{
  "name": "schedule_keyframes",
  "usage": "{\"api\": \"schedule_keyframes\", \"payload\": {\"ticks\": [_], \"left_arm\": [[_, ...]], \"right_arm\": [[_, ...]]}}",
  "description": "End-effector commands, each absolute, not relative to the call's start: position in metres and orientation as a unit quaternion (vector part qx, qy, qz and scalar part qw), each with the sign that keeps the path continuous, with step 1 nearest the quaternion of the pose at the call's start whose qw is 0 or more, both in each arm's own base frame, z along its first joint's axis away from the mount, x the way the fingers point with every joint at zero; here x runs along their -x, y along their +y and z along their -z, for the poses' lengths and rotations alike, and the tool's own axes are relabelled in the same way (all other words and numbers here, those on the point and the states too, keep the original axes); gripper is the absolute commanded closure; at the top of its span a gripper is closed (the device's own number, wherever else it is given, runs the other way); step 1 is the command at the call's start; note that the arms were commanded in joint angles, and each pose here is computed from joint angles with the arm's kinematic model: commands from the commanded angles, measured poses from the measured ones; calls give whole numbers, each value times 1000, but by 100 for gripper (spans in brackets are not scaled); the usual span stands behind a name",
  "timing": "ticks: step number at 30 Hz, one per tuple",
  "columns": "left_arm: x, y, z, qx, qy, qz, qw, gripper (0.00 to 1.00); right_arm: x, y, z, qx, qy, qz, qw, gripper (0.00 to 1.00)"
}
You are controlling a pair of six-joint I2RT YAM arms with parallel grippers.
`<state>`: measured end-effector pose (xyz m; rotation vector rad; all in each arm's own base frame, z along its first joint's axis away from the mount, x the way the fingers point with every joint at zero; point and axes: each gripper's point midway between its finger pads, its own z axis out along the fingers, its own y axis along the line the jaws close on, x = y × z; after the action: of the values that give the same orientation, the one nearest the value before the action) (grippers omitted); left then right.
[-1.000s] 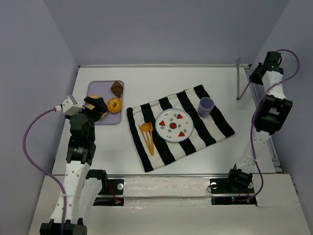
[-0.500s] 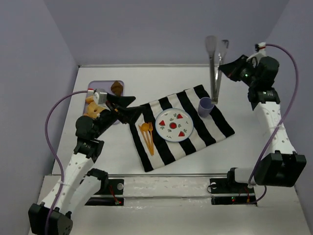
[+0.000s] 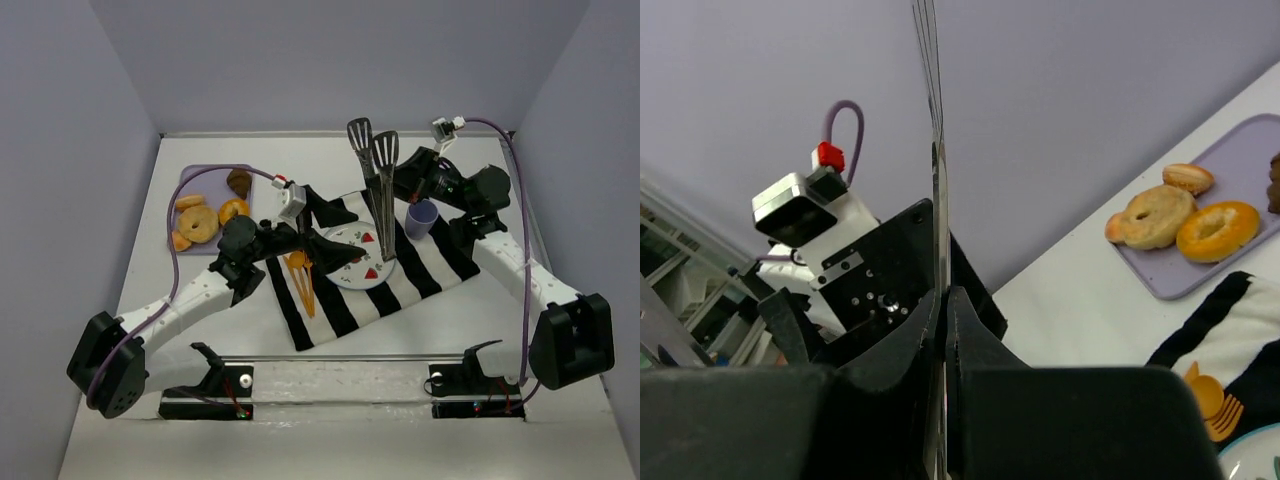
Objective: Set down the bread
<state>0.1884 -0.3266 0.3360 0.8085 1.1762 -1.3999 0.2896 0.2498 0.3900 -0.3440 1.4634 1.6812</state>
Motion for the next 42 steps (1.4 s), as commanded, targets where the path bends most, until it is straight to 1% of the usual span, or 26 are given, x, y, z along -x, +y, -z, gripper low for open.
{"api": "schedule_keyframes", "payload": {"ticks": [1,6,10,13,14,15,16,17,20,23,26,30,34,37,38,39,40,42], "left_arm": [[-192,-331,-380,-348,429,585,594,1],[-192,-342,-384,-346,424,605,578,1],[-199,-353,-382,-339,433,613,566,1],[-196,-358,-384,-343,428,620,561,1],[-194,-359,-385,-344,425,621,561,1],[-191,-359,-386,-347,420,623,561,1],[-189,-358,-387,-347,417,625,561,1],[-188,-357,-388,-346,416,627,560,1],[-187,-354,-392,-336,413,627,569,1],[-195,-353,-392,-316,423,622,578,1],[-200,-357,-389,-309,430,622,576,1],[-200,-362,-393,-312,422,633,569,1],[-197,-364,-392,-318,417,641,560,1],[-199,-362,-391,-310,424,639,562,16],[-200,-360,-394,-302,426,638,566,26],[-202,-359,-390,-297,435,634,566,32],[-205,-358,-390,-291,441,631,568,37],[-210,-354,-390,-277,451,619,580,42]], "right_arm": [[-265,252,-411,169,533,-697,449,93],[-264,256,-408,181,522,-703,447,93],[-258,259,-412,189,497,-730,430,93],[-269,264,-409,183,502,-724,436,93],[-277,269,-404,164,519,-720,431,93],[-284,269,-401,155,529,-711,437,93],[-286,271,-404,162,527,-694,463,93],[-300,270,-399,129,547,-680,470,93],[-304,268,-404,115,543,-654,514,93],[-302,266,-408,101,535,-644,537,93],[-300,268,-408,99,531,-637,550,93],[-296,275,-405,112,524,-642,548,93],[-296,270,-406,97,514,-647,555,93],[-298,265,-405,82,514,-640,566,93],[-297,262,-407,78,512,-634,575,93],[-297,261,-407,80,512,-628,581,93],[-297,260,-407,77,515,-627,579,93],[-296,259,-406,81,524,-616,582,93]]}}
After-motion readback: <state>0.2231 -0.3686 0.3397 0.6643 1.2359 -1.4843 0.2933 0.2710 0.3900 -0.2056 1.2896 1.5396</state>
